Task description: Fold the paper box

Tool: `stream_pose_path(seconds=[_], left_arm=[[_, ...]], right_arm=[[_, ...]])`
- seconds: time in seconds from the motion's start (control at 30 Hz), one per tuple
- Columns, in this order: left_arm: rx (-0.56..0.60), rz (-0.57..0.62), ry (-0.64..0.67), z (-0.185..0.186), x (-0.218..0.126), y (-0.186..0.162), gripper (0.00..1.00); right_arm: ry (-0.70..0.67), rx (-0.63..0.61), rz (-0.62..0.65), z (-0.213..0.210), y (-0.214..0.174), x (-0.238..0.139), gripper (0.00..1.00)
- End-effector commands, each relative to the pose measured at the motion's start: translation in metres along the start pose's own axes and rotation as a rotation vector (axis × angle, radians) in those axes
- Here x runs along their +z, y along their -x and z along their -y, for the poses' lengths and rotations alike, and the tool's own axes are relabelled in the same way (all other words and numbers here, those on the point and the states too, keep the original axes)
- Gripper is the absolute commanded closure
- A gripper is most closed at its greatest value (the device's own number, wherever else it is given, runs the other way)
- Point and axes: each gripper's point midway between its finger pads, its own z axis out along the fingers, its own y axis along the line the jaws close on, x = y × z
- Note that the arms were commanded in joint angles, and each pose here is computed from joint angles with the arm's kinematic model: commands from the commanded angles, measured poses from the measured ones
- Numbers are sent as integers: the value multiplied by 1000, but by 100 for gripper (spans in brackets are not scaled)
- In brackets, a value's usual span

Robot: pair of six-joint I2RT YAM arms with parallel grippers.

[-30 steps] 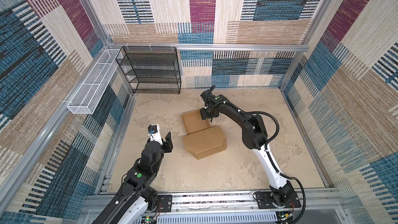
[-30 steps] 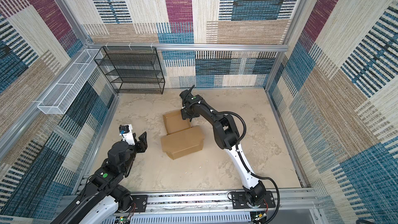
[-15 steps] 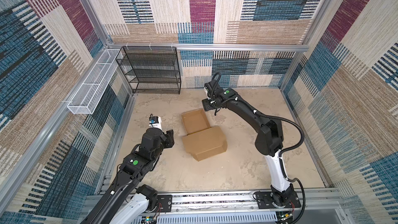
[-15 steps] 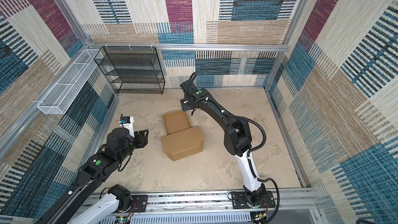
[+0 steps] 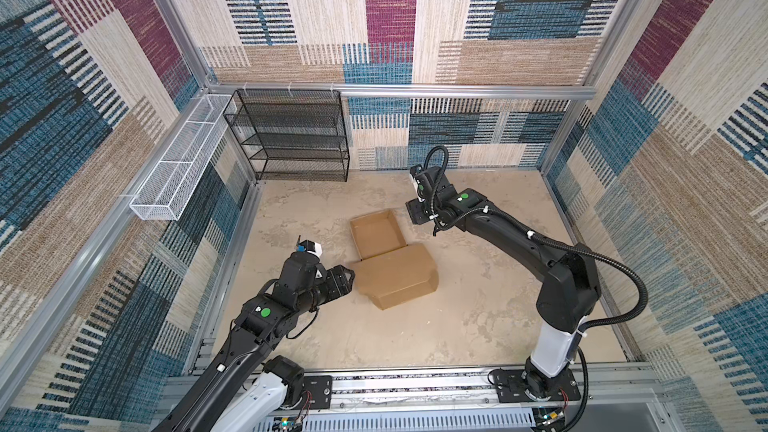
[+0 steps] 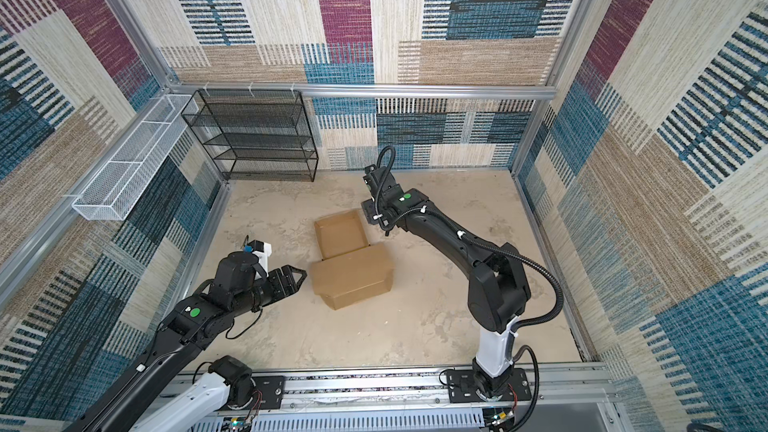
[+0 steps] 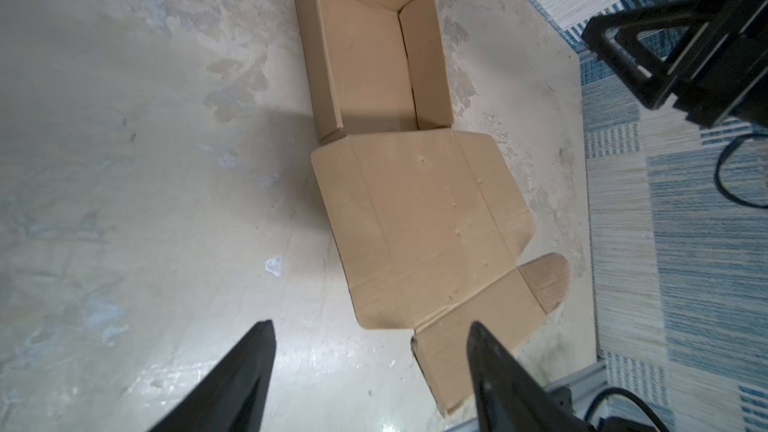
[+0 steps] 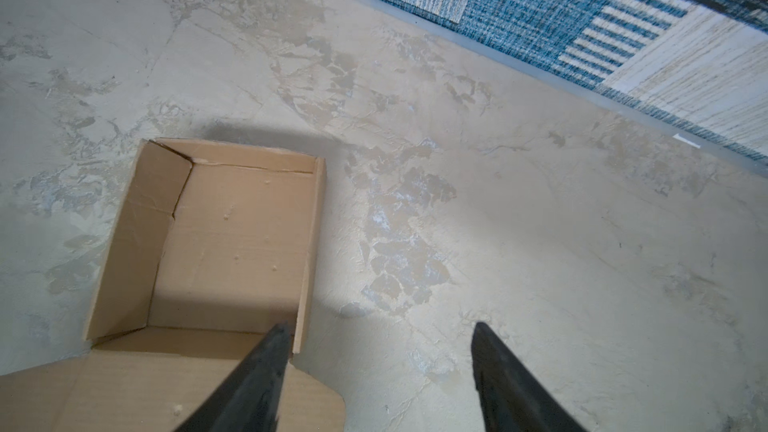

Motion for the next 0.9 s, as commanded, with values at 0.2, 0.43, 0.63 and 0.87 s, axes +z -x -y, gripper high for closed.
stream_pose_path(seconds=[0.2,0.43,0.63,0.87], left_arm=[[-142,-24,2,-4,-12,-41,29],[-128,-30,-15,7,22,-62,29],[-108,75,-100,29,20,-50,29],[-103,64,-143,40,30,-62,29]], right_arm=[[34,45,141,13,17,-20,29],[51,48,178,23,13,-34,28],[77,60,183,21,12,-34,29],[81,67,175,20,10,-34,29]])
